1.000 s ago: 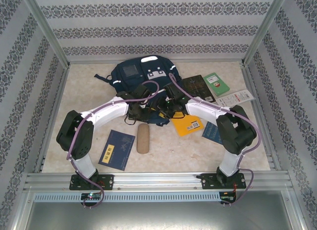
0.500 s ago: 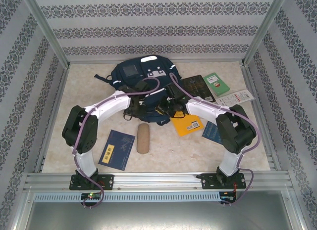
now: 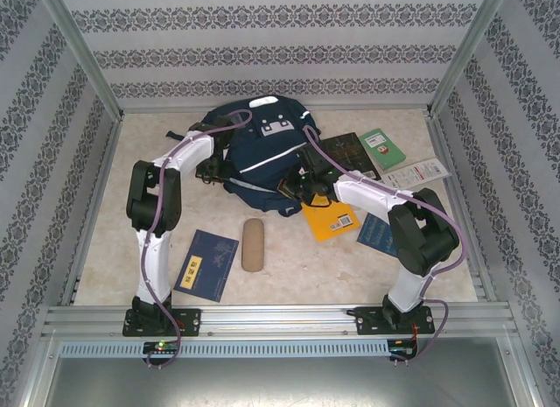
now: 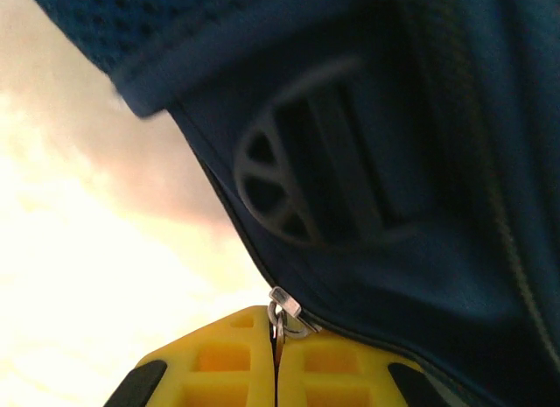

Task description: Pack the student bag

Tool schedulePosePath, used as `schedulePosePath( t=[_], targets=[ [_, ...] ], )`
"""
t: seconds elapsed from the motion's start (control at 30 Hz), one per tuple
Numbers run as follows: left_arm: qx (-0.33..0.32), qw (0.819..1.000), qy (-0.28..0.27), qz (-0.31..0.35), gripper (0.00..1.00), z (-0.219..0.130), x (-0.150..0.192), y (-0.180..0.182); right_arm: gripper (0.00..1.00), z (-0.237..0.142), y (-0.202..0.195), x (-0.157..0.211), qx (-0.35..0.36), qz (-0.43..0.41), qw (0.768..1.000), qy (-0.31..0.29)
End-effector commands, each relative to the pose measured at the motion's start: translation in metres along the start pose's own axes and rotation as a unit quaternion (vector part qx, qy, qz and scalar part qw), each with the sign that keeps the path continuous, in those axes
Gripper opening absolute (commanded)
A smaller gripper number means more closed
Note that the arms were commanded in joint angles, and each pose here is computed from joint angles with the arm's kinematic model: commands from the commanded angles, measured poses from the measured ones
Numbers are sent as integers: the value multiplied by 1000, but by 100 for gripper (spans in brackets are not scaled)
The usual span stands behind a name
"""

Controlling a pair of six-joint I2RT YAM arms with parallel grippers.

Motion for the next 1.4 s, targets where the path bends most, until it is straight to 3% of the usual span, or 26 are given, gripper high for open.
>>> schedulePosePath(
  t=[0.0,0.2,0.27,0.33,0.37,0.4,0.53,0.77,1.1,1.27,1.37],
  targets=[
    [-50,998,-22,-4,0,-2,-19,23,0,-17,-4,-3,15,-13,1000,-20],
    [-23,999,-21,-8,3,-11,-19,21,0,-11,4,-3,4,-30,1000,-7],
    [5,999,-23,-21,30,-23,-15,20,12,-9,10,-3,-5,-43,999,0],
    [30,999,-27,-37,51,-36,-8,20,23,-8,17,-3,-14,-60,998,4],
    [44,998,-31,-43,55,-45,-5,20,36,-9,20,-3,-18,-68,997,7],
    [56,997,-34,-47,55,-52,-1,20,43,-9,21,-2,-17,-75,997,9],
    [123,990,-62,-25,57,-87,17,9,47,-22,18,0,-3,-97,995,1],
    [176,970,-107,127,59,-114,36,-56,49,-50,-12,-8,36,-93,995,-32],
    [107,948,-137,265,61,-83,34,-136,50,-50,-39,-5,45,-56,996,-46],
    [58,941,-166,288,66,-65,26,-149,54,-36,-37,-8,32,-44,998,-43],
    [44,938,-171,298,64,-55,23,-154,54,-24,-35,-10,31,-44,998,-36]
  ],
)
Point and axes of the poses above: each hand's point on the last joint's axis, 136 mm out from that joint toward the fingers, its own z axis out along the fingers, its own y axis along the line the jaws close on, x = y × z, the point moved 8 cm from there along -z, back along the fingers, and after that the axes turned 12 degrees about -z, right-handed, at the moved point
